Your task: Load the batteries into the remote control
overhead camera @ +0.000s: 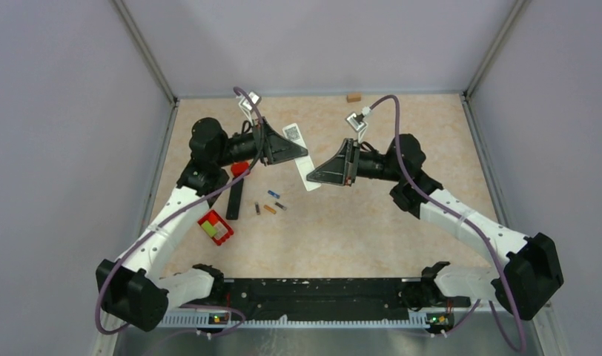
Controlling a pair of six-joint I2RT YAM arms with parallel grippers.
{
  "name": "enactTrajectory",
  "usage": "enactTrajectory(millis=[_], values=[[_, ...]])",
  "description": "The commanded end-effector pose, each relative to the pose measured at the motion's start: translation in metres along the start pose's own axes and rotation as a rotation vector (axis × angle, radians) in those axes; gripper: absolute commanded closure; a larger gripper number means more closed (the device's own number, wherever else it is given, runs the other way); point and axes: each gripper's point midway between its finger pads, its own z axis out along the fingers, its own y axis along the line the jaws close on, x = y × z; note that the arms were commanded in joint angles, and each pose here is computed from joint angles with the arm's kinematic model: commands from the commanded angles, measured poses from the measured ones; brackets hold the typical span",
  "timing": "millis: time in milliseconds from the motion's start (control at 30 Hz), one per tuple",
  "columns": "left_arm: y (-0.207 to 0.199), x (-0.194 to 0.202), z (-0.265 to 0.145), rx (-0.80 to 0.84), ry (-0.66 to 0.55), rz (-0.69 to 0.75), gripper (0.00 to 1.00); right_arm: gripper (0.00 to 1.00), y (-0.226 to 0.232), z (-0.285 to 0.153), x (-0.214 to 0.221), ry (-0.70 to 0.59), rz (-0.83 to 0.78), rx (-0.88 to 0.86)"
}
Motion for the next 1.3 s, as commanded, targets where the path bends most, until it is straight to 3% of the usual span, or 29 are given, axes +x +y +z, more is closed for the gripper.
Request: enactTrajectory(millis=[0,33,100,233,333,433,667,1000,1167,1267], values=[[-0.006,-0.011,0.004,0.037,-0.040,0.095,1.00,0.64,0.014,0.003,-0.022,-0.066,-0.042,-0.013],[-0.003,-0.017,0.005,0.022,-0.064,0.099,1.00,0.48,0.009,0.001,-0.022,-0.090,-0.048,0.010],[0.001,-0.027,0.008,0.000,-0.107,0.092,1.00,0.29,0.005,-0.003,-0.028,-0.159,-0.072,0.028],[0.010,-0.046,0.011,-0.036,-0.215,0.062,1.00,0.18,-0.007,-0.013,-0.052,-0.340,-0.044,0.114],[0.017,-0.057,0.011,-0.051,-0.287,0.027,1.00,0.17,-0.018,-0.020,-0.068,-0.476,0.026,0.145],[0.020,-0.064,0.011,-0.044,-0.337,0.003,1.00,0.16,-0.029,-0.017,-0.073,-0.532,0.103,0.153],[0.024,-0.066,0.012,-0.033,-0.349,-0.036,1.00,0.18,-0.021,0.003,-0.077,-0.528,0.140,0.050],[0.022,-0.062,0.009,-0.029,-0.352,-0.063,1.00,0.38,-0.026,0.015,-0.077,-0.522,0.191,-0.003],[0.021,-0.062,0.009,-0.021,-0.355,-0.074,1.00,0.26,-0.027,0.015,-0.078,-0.531,0.189,0.002],[0.022,-0.063,0.008,-0.023,-0.368,-0.076,1.00,0.28,-0.030,0.014,-0.080,-0.544,0.208,0.017]])
